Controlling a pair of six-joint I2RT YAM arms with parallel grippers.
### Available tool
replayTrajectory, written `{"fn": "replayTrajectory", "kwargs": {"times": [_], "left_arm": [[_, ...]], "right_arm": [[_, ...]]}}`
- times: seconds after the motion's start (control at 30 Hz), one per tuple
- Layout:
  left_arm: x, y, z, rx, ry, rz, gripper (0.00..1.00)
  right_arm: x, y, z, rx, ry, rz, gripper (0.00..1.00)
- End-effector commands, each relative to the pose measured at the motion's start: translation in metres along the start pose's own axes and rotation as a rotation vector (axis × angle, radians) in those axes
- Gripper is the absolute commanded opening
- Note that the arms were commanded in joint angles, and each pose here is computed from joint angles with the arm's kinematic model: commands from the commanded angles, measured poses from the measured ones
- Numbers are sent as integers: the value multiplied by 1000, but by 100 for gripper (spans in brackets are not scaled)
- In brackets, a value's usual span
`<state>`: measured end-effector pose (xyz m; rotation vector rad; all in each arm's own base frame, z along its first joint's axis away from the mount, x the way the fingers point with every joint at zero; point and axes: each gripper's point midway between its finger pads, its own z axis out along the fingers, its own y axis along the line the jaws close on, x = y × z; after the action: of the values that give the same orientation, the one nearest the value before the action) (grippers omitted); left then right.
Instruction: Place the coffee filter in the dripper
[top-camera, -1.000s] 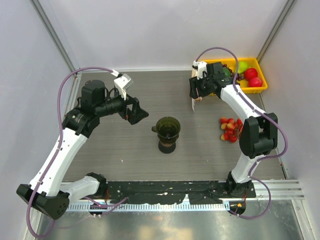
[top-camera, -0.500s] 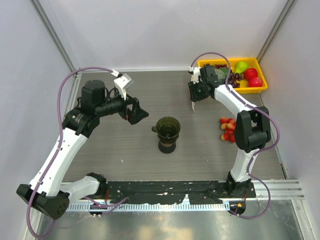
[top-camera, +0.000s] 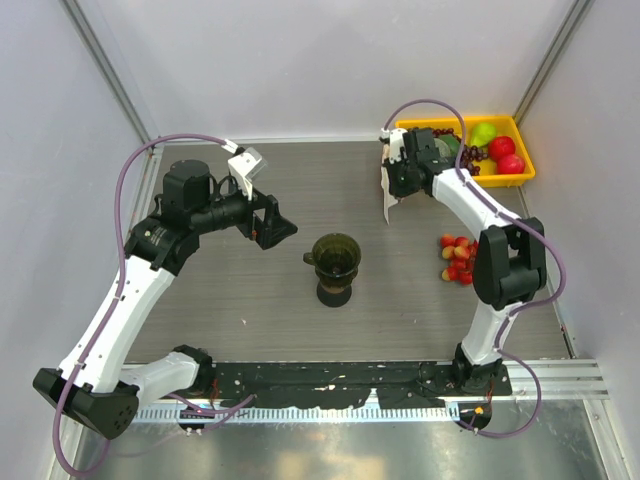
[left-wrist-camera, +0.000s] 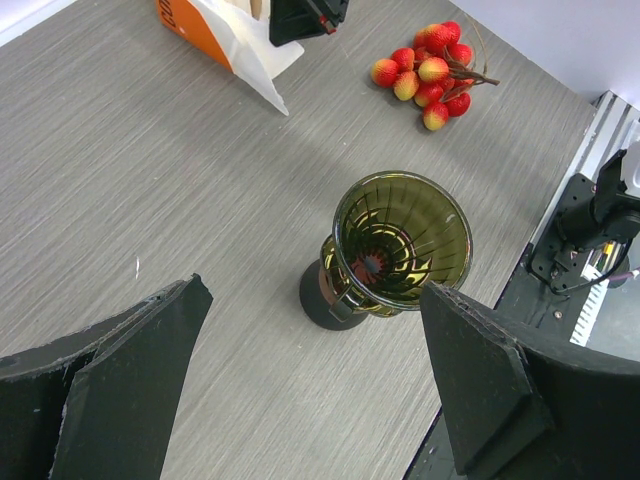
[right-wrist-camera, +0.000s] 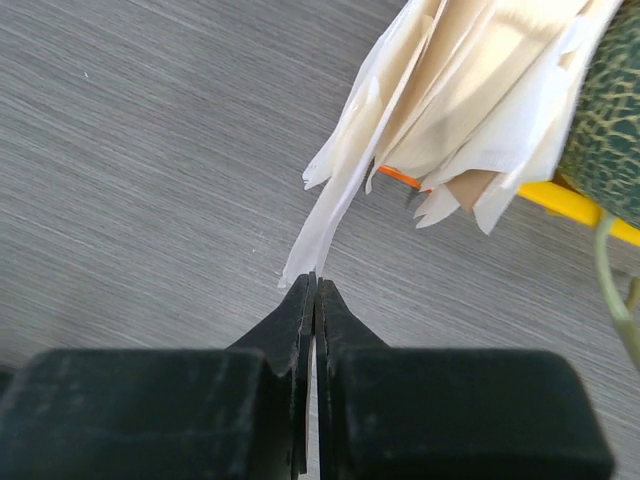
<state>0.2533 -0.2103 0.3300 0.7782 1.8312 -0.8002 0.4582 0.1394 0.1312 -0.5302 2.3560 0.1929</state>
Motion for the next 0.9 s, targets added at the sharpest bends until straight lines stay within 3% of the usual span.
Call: {"fn": "replayTrajectory", "kwargs": {"times": [0.0,0.27,0.53,0.67,0.87], "left_arm": [[-17,-5,-5,17,-54,22,99],[-17,-6,-6,15,-59,23,99],[-17,-6,-8,11,-61,25,99],[-20,-7,-8,15,-68,26,99],[-20,-8,-10,15,-72,30,99]], "right_arm": [[-38,-4,-53,34,-134,-26,5],[-30,-2,-89,45,-151,-83,5],[-5,26,-139,-78,-191,-313,5],[13,39,-141,-160,-152,-381,5],[37,39,-104,-190,11,-537,5]]}}
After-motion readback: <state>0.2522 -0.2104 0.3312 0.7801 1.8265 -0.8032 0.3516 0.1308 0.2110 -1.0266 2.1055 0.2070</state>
